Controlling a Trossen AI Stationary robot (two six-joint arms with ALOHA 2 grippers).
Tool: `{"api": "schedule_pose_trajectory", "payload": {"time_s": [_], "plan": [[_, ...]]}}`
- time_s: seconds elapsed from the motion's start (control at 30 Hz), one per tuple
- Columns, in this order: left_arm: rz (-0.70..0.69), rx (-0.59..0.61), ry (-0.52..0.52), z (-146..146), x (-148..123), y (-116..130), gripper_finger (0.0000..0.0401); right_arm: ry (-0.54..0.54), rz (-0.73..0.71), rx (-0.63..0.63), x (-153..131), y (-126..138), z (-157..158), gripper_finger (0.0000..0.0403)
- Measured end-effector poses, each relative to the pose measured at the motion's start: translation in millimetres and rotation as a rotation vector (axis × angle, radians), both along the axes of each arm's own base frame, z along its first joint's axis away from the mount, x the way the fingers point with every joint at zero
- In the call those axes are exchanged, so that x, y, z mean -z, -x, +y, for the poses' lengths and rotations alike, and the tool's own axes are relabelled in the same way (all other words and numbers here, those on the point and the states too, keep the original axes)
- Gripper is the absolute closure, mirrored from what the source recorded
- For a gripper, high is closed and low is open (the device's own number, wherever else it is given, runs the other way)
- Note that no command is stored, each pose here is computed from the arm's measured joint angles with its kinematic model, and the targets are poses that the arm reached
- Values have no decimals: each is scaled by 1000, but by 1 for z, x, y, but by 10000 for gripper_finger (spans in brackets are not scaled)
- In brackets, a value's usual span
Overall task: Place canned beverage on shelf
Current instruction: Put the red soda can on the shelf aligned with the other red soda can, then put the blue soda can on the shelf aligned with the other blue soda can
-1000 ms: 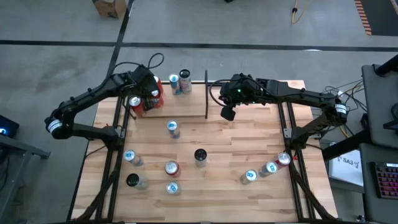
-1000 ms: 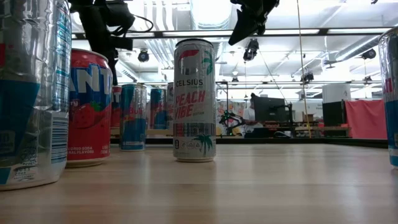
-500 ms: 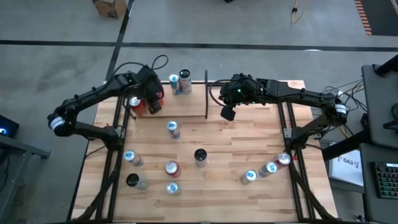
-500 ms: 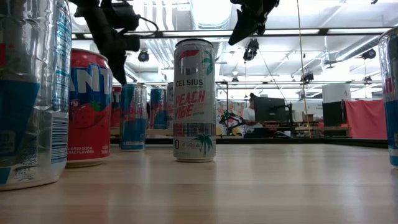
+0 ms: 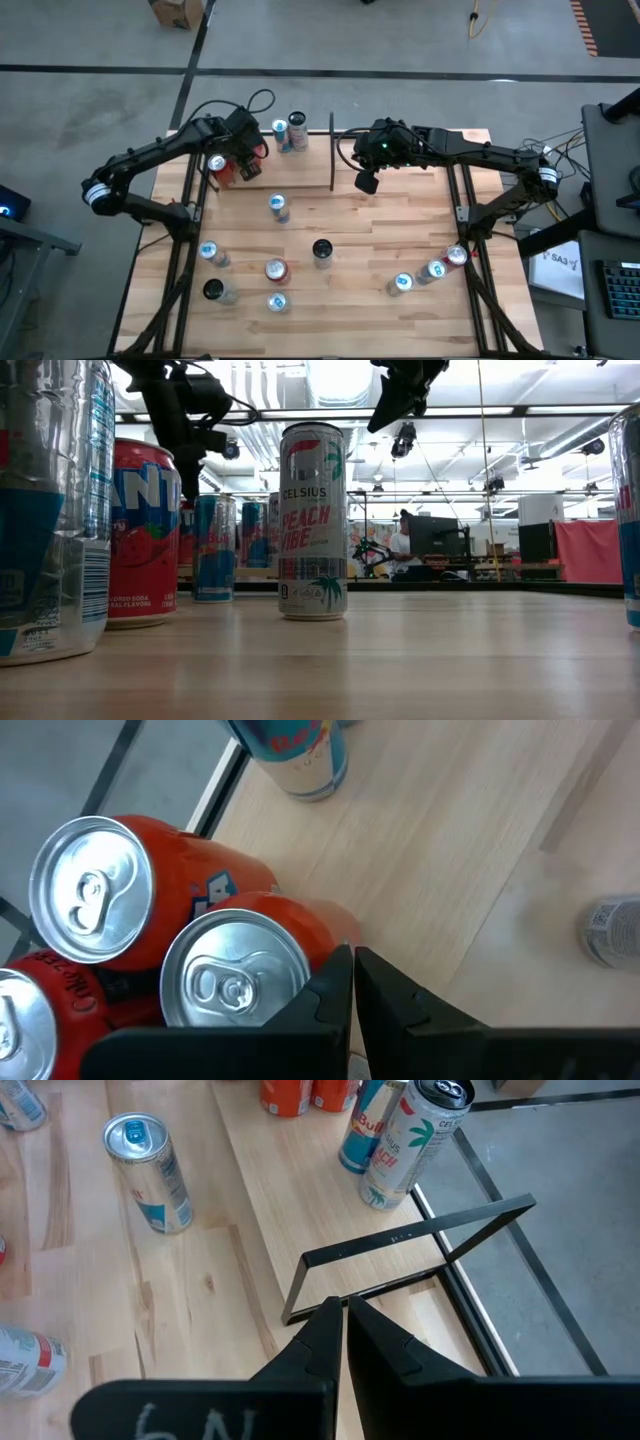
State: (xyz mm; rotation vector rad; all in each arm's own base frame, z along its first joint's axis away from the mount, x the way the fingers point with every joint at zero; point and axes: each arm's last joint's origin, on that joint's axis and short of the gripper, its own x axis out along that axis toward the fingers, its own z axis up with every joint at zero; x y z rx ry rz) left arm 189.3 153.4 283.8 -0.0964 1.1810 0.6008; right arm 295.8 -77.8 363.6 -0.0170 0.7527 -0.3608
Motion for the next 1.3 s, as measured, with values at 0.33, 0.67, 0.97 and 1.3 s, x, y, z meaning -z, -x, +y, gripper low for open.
{"api": "schedule_pose_trajectory", "payload": {"time_s": [0.33,0.67,0.97,1.3], "plan": [[-163,43,-3,-15,-25,14,401,-5,-3,5,0,0,0,394],[-591,184,-60,-61,-52,23,401,-18,-29,-16,3,-6,10,394],[-837,384,-105,-103,-49,22,401,-30,-65,-81,16,-33,30,394],[-866,399,-248,-109,-55,34,401,48,-249,-152,31,-80,35,394]]}}
